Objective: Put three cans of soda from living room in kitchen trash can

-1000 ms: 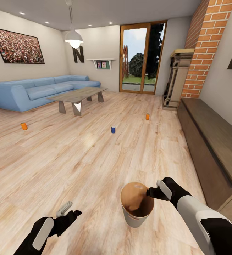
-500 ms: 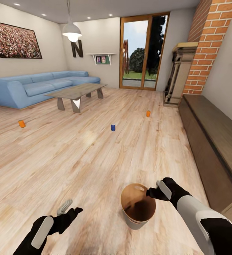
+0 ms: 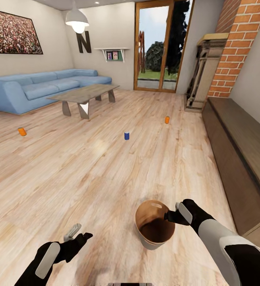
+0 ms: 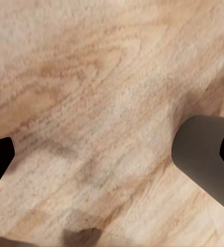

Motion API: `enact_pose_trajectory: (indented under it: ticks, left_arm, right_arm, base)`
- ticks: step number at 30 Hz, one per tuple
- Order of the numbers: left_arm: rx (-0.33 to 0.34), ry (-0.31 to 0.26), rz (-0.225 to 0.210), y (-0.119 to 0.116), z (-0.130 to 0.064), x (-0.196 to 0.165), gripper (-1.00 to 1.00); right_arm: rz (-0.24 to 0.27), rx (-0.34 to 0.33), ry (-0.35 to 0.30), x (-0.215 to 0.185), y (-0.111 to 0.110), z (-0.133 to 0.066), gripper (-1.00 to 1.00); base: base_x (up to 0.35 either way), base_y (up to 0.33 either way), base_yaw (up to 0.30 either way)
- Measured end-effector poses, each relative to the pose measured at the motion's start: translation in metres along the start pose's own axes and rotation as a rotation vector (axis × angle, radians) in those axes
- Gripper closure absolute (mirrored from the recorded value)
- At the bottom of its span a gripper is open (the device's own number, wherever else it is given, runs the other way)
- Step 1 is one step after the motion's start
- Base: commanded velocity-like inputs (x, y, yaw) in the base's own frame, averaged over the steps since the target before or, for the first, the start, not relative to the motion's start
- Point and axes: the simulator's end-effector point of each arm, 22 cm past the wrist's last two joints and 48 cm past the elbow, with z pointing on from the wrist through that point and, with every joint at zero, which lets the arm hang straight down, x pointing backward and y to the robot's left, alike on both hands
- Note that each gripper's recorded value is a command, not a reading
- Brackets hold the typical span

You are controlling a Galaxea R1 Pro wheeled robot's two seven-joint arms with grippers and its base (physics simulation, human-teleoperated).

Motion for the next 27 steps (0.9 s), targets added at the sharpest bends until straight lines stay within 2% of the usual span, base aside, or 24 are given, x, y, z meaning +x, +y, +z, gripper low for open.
enact_pose_trajectory:
  ticks: [16, 17, 21, 22, 24, 27]
  left_arm:
    - [-0.044, 0.046, -0.017, 0.024, 0.019, 0.017, -1.00]
    - [-0.046, 0.048, -0.018, 0.025, 0.020, 0.018, -1.00]
    - [-0.044, 0.051, -0.018, 0.025, 0.021, 0.018, -1.00]
    - [-0.048, 0.052, -0.018, 0.027, 0.022, 0.019, -1.00]
    - [-0.052, 0.055, -0.017, 0.028, 0.022, 0.021, -1.00]
    - [-0.054, 0.074, 0.027, 0.023, 0.025, 0.031, -1.00]
  right_arm:
    - [0.002, 0.014, 0.065, 0.022, -0.006, 0.033, -1.00]
    - [0.002, 0.015, 0.069, 0.024, -0.007, 0.035, 1.00]
    - [0.001, 0.012, 0.074, 0.026, -0.006, 0.037, 1.00]
    - [0.021, -0.006, 0.073, 0.025, -0.002, 0.036, 1.00]
    - [0.002, 0.010, 0.072, 0.025, -0.006, 0.036, 1.00]
    - [0.000, 0.008, 0.069, 0.024, -0.005, 0.036, 1.00]
  base:
    - [0.000, 0.000, 0.000]
    - [0.000, 0.000, 0.000]
    - [0.000, 0.000, 0.000]
    - [0.000, 0.000, 0.000]
    - [0.000, 0.000, 0.000]
    - [0.000, 0.000, 0.000]
